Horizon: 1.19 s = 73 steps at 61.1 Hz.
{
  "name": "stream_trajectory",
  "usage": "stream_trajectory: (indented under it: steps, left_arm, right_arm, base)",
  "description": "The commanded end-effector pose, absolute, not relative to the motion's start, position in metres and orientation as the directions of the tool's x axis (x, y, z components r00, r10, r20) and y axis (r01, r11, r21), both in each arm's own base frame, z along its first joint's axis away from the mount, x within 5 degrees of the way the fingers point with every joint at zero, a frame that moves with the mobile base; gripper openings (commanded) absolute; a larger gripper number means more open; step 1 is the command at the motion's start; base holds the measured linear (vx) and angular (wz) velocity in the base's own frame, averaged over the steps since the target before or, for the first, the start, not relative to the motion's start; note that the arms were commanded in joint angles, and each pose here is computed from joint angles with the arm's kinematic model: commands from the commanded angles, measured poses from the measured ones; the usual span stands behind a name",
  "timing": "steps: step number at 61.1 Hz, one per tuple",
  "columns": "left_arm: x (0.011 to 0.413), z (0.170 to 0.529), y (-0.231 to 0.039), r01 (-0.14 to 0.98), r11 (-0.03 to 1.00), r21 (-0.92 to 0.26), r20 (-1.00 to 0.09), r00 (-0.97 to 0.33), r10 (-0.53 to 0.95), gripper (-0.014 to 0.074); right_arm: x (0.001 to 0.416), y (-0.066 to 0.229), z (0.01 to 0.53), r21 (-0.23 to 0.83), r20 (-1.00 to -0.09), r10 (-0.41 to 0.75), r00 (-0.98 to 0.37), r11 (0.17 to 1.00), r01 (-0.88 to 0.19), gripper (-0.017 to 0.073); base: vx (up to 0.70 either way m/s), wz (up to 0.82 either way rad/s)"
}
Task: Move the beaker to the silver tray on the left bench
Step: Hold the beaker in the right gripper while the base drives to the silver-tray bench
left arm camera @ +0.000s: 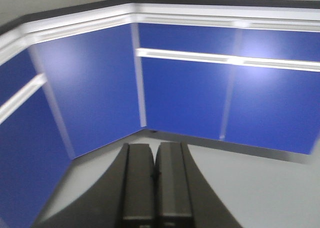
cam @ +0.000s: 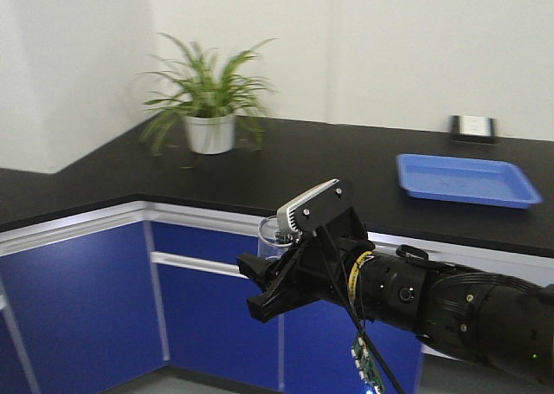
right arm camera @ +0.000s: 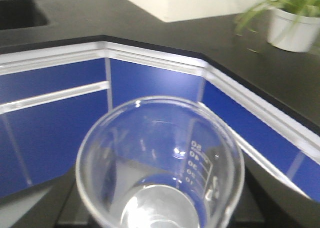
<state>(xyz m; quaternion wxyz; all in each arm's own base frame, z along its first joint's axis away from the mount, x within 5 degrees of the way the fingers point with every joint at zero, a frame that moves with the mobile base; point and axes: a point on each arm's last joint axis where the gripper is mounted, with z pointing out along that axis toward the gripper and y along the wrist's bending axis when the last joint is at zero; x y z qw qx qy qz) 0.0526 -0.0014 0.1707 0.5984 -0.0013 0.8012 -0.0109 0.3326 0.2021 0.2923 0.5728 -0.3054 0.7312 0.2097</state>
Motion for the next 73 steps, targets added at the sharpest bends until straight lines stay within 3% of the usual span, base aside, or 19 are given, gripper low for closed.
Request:
stream_trajectory:
  steps: [1, 73]
  left_arm:
    - [0.0544, 0.1714, -0.0015, 0.012, 1.0, -0.027, -0.975, -0.219, -0.024, 0.0001]
    - [0.0544, 0.1714, -0.0015, 0.012, 1.0, -0.027, -0.975, -0.219, -0.024, 0.0001]
  right_arm:
    - [0.3271, 0.2011, 0.3243, -0.04, -0.988, -0.132, -0.079, 0.713, -0.7, -0.0011]
    - [0.3271, 0.2011, 0.3243, -0.04, -0.988, -0.132, -0.079, 0.713, -0.7, -0.0011]
  base:
    - [-0.09, 0.66]
    - [0.03, 0.67]
